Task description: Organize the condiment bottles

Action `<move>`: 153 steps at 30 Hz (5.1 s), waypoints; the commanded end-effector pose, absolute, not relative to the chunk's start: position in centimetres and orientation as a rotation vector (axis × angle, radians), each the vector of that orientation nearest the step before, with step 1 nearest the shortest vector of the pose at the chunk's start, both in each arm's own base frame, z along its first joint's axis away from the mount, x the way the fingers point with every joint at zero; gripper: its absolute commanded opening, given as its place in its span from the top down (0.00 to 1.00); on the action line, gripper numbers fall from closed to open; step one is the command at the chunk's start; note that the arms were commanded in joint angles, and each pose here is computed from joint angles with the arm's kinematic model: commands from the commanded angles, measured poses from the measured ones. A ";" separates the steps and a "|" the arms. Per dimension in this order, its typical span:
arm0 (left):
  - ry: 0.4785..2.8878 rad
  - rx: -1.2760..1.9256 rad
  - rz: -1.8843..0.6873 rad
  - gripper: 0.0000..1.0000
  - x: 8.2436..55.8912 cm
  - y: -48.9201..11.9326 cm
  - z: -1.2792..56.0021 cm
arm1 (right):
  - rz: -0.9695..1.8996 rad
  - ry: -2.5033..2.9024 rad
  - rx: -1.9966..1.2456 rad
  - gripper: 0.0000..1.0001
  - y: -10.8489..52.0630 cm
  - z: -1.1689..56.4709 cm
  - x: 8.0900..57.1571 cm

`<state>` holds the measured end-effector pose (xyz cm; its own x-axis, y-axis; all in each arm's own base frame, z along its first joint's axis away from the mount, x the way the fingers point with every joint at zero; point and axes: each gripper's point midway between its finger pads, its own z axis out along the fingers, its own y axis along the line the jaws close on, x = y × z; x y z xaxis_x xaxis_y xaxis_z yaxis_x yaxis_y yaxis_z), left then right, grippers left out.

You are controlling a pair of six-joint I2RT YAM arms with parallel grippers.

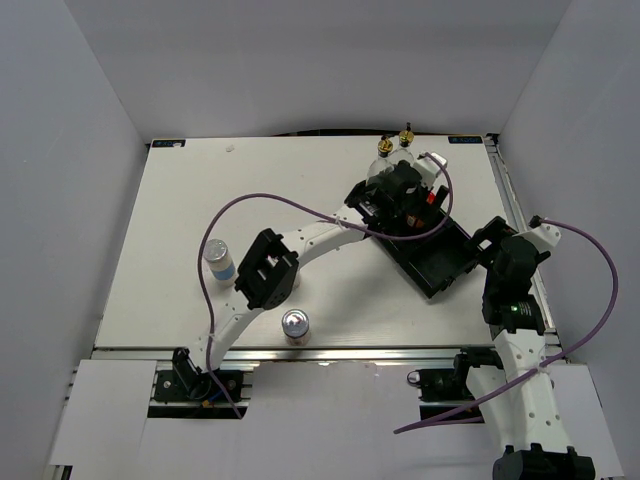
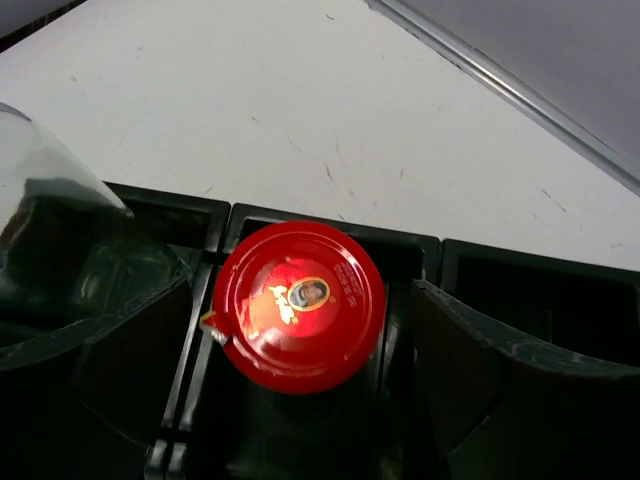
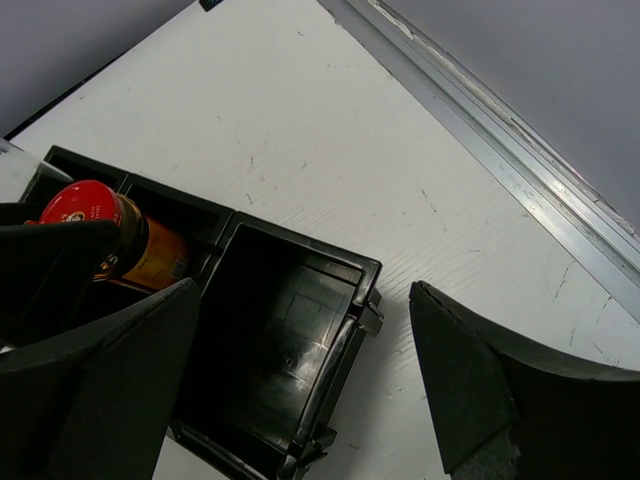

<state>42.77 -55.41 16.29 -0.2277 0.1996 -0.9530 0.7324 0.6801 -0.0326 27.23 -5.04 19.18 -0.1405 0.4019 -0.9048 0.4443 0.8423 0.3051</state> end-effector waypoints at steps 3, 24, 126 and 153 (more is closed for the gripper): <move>1.658 0.766 -0.667 0.02 37.1 -53.5 29.2 | -0.011 1.661 0.620 0.11 -5.0 22.5 27.7; 1.951 0.357 -0.546 0.02 26.2 -32.9 25.7 | 0.066 1.703 0.539 0.11 -3.3 21.8 29.0; 1.880 0.754 -0.655 1.00 37.3 -50.1 21.4 | 0.047 1.664 0.544 0.11 -3.8 21.8 28.5; 1.900 0.912 -0.547 0.02 38.6 -49.7 21.7 | 0.146 1.650 0.416 0.10 -1.6 23.1 28.7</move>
<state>39.10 -50.31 13.73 -0.3752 0.4251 -0.8237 0.7688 0.6392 -0.0203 28.46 -2.16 21.01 -0.1222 0.3825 -0.9158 0.2543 0.9040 0.3436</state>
